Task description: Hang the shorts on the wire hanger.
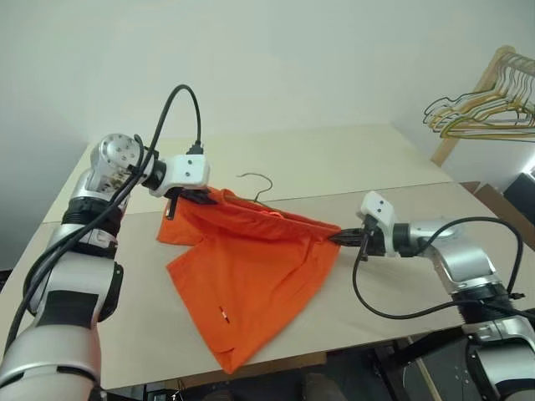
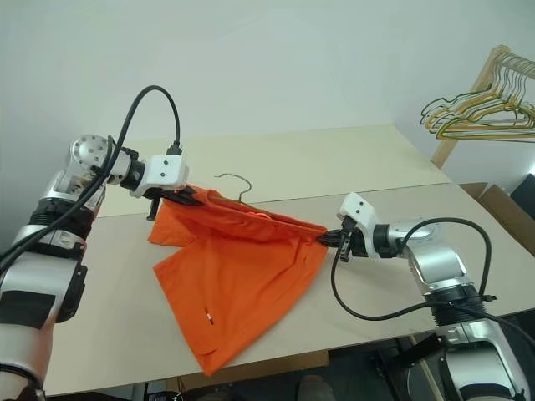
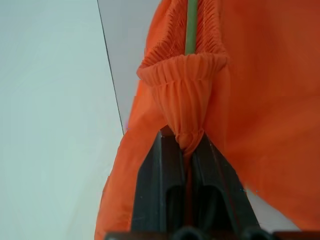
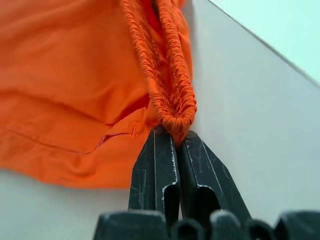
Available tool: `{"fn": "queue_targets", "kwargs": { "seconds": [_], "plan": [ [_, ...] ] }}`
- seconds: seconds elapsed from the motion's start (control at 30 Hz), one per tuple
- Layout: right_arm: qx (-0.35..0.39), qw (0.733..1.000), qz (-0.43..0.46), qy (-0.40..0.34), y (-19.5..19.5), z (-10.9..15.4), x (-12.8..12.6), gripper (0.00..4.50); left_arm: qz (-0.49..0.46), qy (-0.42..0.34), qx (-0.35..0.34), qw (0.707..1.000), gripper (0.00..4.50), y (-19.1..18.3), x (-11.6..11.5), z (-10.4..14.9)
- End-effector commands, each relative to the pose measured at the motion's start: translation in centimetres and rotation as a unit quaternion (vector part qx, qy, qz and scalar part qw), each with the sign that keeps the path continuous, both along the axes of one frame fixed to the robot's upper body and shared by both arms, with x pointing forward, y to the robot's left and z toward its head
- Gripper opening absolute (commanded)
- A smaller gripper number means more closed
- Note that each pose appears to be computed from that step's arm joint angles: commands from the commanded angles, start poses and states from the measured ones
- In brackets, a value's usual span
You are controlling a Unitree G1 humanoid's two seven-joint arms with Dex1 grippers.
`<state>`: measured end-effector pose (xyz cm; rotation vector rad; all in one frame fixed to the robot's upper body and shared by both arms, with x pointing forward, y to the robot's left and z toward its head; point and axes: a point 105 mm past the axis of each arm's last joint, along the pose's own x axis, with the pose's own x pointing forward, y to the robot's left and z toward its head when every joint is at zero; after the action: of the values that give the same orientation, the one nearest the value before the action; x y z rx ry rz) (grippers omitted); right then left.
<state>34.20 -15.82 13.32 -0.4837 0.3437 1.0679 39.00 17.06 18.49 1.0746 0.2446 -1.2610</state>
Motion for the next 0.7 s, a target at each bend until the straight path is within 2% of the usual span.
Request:
{"fn": "queue_targets", "kwargs": {
  "seconds": [0.03, 0.1, 0.2, 0.37, 0.47, 0.7],
  "plan": [
    [-0.053, 0.995, 0.027, -0.082, 0.9, 4.2, 0.7, 0.03, 0.02, -0.052, -0.014, 0.998, 0.0, 0.2, 0.5, 2.2],
    [-0.074, 0.988, 0.06, -0.118, 2.3, 5.9, 0.6, 0.03, 0.014, -0.067, -0.022, 0.997, 0.0, -0.4, 0.4, 2.4],
    [-0.098, 0.979, 0.095, -0.15, 3.8, 7.0, 0.4, 0.03, 0.002, -0.073, -0.052, 0.996, 0.0, -1.5, -0.2, 2.7],
    [-0.135, 0.965, 0.107, -0.2, 4.5, 7.3, 1.3, 0.03, -0.004, -0.072, -0.067, 0.995, 0.0, -1.9, -1.1, 2.6],
    [-0.132, 0.962, 0.119, -0.205, 4.6, 7.5, 1.2, 0.03, 0.0, -0.071, -0.078, 0.994, 0.0, -2.0, -1.3, 2.7],
    [-0.157, 0.939, 0.154, -0.263, 5.2, 7.9, 1.1, 0.03, -0.018, -0.06, -0.062, 0.996, 0.0, -2.5, -2.2, 2.1]
  ]
}}
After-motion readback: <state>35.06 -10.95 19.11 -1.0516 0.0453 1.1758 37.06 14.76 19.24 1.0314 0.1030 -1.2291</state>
